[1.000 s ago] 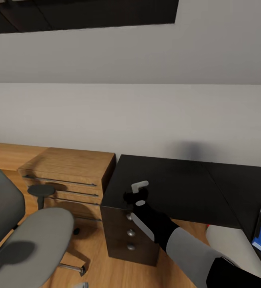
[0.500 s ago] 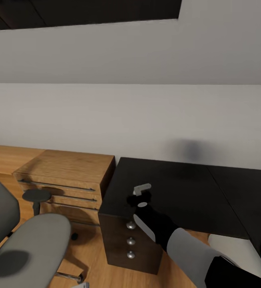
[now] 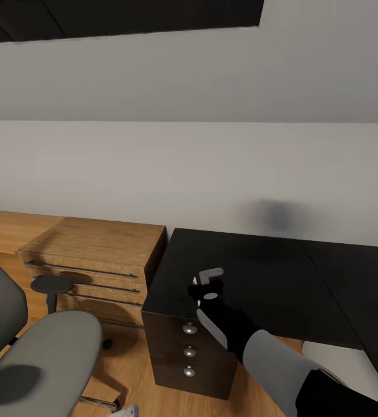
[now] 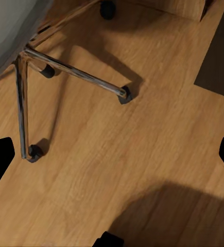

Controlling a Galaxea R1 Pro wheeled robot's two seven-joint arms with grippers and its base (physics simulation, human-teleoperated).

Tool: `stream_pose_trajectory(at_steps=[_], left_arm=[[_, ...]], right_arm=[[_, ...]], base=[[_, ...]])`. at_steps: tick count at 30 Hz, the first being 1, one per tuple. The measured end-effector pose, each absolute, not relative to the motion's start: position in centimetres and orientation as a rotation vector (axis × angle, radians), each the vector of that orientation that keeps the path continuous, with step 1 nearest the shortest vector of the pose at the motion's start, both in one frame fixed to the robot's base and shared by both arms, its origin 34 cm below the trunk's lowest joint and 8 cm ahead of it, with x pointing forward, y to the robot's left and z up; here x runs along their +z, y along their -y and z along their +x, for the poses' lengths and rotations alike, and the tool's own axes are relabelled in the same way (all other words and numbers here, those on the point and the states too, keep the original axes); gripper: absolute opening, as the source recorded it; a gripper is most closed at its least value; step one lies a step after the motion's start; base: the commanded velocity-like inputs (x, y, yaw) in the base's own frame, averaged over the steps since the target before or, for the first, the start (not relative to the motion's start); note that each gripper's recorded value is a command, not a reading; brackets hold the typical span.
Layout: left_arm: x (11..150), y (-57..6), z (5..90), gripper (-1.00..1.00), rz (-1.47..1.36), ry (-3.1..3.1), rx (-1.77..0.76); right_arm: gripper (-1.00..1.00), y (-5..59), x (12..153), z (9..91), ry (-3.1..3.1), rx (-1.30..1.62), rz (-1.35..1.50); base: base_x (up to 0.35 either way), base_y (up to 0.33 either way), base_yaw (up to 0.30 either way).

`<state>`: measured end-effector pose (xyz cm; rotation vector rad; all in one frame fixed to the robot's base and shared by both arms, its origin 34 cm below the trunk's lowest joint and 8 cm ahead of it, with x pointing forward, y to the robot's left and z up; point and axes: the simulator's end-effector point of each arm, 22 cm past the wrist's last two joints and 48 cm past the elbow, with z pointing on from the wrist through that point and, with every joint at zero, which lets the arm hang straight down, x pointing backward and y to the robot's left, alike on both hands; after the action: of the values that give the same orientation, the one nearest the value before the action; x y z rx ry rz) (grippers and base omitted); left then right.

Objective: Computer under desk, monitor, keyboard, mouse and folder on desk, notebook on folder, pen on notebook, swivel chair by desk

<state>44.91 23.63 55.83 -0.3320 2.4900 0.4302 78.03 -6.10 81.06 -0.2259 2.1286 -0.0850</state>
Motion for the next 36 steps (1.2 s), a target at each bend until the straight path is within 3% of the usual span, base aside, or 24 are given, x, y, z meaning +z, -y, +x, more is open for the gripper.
stream_pose_trajectory(at_steps=[36], left_arm=[[52.9, -23.5, 46.1, 1.00, -0.385, -2.406, 0.401]], right_arm=[[1.00, 7.2, 74.8, 77.9, -2.128, -0.014, -0.185]], base=[[0.000, 0.000, 0.000]])
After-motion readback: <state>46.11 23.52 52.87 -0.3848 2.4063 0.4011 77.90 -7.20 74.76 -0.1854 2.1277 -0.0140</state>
